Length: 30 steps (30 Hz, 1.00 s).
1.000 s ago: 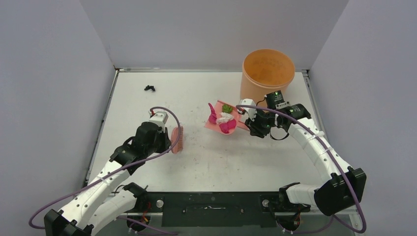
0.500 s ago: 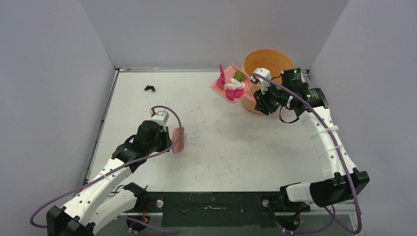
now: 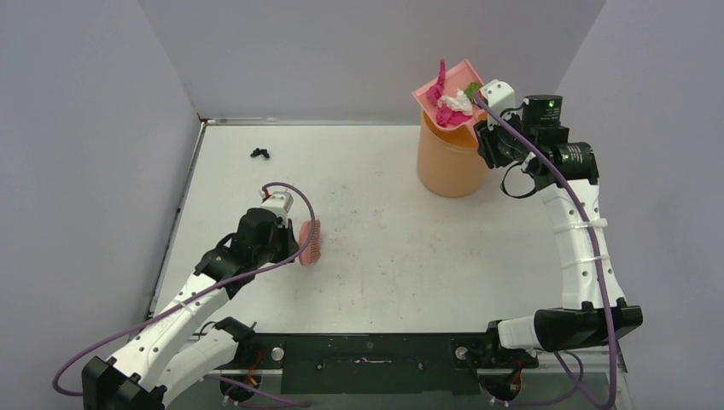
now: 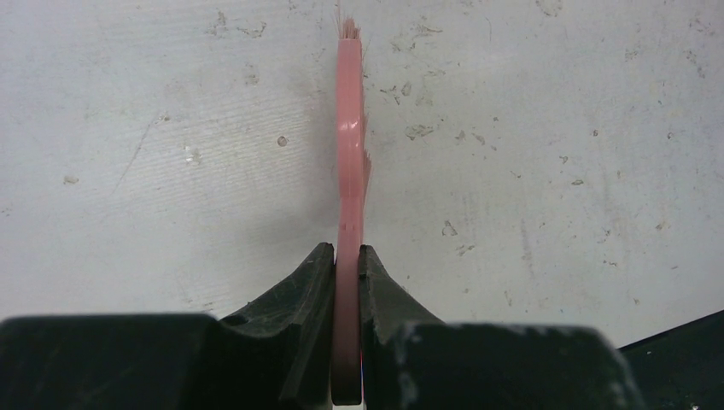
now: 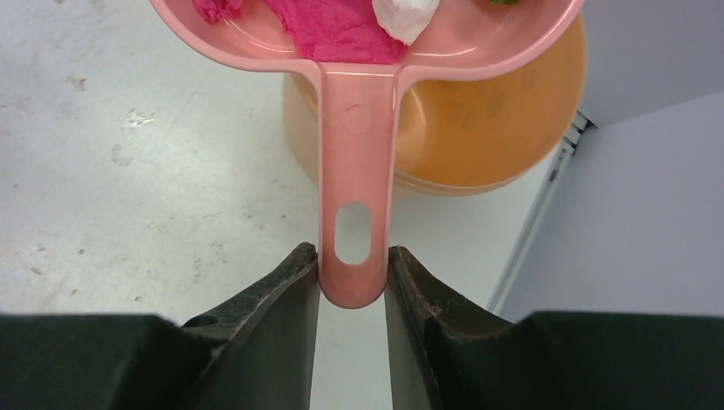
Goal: Sweep away the paper scraps from the table
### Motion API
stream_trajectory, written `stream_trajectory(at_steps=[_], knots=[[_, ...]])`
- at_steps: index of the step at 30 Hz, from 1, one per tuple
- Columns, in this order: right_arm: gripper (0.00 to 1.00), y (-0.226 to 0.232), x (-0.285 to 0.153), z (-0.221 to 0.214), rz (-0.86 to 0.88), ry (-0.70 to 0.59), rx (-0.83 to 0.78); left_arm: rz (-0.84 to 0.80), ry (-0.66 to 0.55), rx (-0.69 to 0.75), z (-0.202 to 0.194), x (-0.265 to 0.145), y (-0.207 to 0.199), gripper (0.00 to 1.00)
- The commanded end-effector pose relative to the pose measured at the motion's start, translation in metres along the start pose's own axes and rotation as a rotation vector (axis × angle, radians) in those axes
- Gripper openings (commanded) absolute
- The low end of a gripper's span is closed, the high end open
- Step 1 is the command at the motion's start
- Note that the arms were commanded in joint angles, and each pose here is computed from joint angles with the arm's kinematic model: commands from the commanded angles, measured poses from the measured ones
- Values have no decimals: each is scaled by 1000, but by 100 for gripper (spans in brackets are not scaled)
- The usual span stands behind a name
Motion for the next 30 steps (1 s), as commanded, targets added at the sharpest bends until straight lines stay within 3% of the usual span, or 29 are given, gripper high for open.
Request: stream_trajectory(at_steps=[1,6,16,23,30], knots=[[5,-30,-5,8,-187,27,5,-32,-46,-8,10,1,-4,0],[5,-61,-7,7,-367,144,-69,-35,-46,-8,10,1,-3,0],[5,-109,-9,12,-564,406,-339,-46,-67,-5,12,-4,-3,0],[6,-115,-10,14,-597,521,-483,-54,-68,-5,12,-5,-3,0],[7,-107,-9,32,-680,620,-748,-64,-65,-4,12,-5,-4,0]])
Point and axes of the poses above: each gripper's point midway between its finger pads, its own x axis out along the fingers, its own y axis along the line the jaws close on, z = x × y, the point moved 8 cm from there along -x, back along the fingers, and after that the axes turned 2 degrees about -x, right-handed, at the moved point
